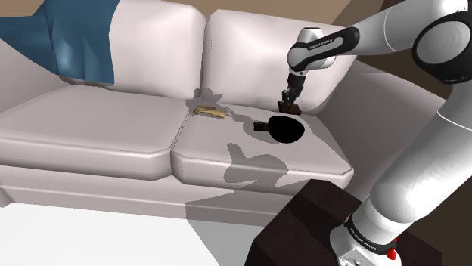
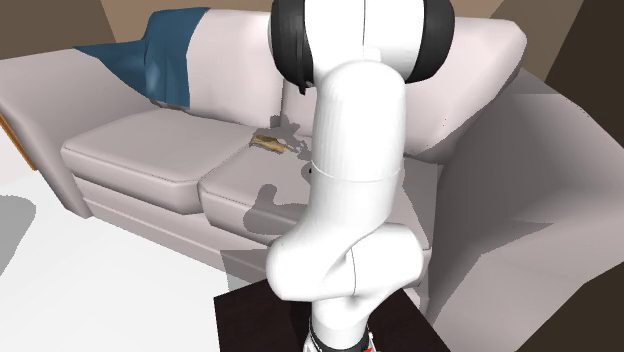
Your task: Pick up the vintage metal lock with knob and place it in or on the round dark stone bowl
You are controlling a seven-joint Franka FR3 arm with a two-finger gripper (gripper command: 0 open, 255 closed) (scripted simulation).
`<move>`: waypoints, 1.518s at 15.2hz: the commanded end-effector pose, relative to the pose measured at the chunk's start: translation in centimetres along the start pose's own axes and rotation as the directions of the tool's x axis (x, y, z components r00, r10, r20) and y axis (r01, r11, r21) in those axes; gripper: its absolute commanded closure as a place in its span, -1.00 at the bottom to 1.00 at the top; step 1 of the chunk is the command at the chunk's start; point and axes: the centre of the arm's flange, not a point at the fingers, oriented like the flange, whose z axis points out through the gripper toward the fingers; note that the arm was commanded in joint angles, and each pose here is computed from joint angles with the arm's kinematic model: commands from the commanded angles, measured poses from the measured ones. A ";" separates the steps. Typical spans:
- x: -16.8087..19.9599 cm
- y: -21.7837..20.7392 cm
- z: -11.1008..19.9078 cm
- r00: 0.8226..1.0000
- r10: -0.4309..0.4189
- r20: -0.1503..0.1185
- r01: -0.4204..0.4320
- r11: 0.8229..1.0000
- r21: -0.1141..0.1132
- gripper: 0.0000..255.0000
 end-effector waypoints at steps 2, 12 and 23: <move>-0.1 0.0 1.6 1.000 -0.001 0.000 0.001 1.000 0.000 1.00; -0.3 -0.4 6.8 1.000 -0.001 0.000 0.001 1.000 0.000 1.00; -0.3 -0.5 8.0 1.000 -0.001 0.000 0.001 1.000 0.000 -1.00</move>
